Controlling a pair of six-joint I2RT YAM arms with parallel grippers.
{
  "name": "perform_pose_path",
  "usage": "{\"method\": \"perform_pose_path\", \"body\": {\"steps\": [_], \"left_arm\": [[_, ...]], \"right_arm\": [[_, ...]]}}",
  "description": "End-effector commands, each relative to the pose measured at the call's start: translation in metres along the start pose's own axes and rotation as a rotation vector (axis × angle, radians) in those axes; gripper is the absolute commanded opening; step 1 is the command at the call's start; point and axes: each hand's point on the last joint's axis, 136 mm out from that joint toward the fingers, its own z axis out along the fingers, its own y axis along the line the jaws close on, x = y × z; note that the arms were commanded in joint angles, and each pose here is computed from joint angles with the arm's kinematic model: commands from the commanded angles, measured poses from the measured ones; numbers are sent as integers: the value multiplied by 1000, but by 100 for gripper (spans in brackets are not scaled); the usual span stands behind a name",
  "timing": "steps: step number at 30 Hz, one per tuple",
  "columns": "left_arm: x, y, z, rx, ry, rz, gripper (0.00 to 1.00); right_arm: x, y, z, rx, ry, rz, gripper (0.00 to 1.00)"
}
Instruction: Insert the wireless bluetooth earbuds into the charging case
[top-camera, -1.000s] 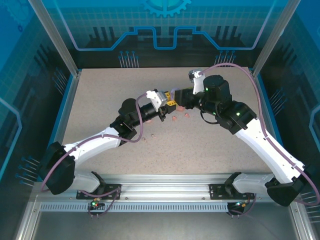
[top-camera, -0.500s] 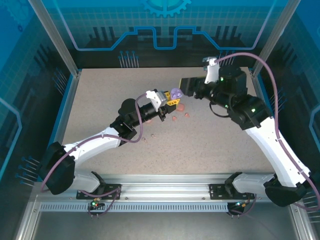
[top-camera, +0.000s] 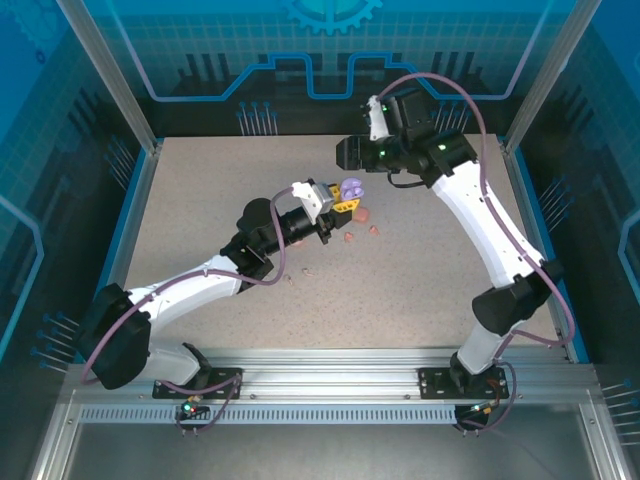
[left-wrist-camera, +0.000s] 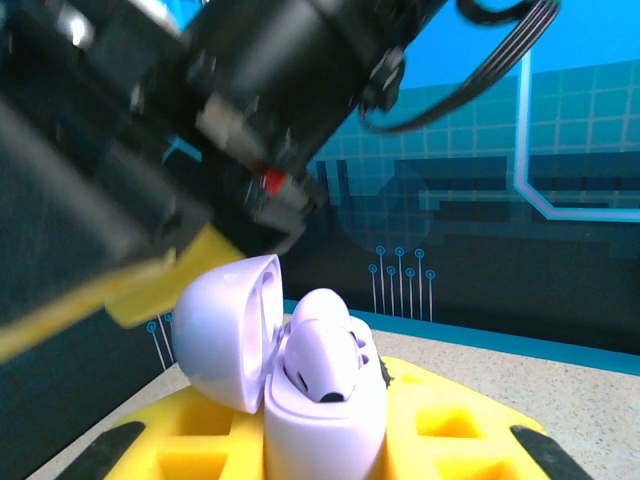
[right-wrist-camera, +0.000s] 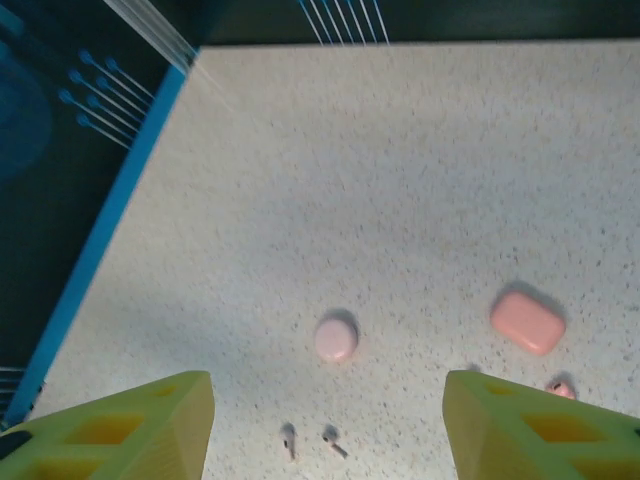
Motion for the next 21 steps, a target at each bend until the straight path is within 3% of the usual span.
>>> {"method": "perform_pose_path", "body": {"steps": [1,14,18,21], "left_arm": [[-12,-4,0,10,-47,-4,0],[-8,0,5,-8,-34,-7,0],[6,1,10,-5,12,-71,0],[28,2,20,-6,67,-193,0]], "right_arm": [[7,7,-15,-22,32,-21,59],[44,-2,-57,8,-26,18,57],[25,-43,-69,139,-124,139,65],[20,-83,-76,217,-177,255,67]]}}
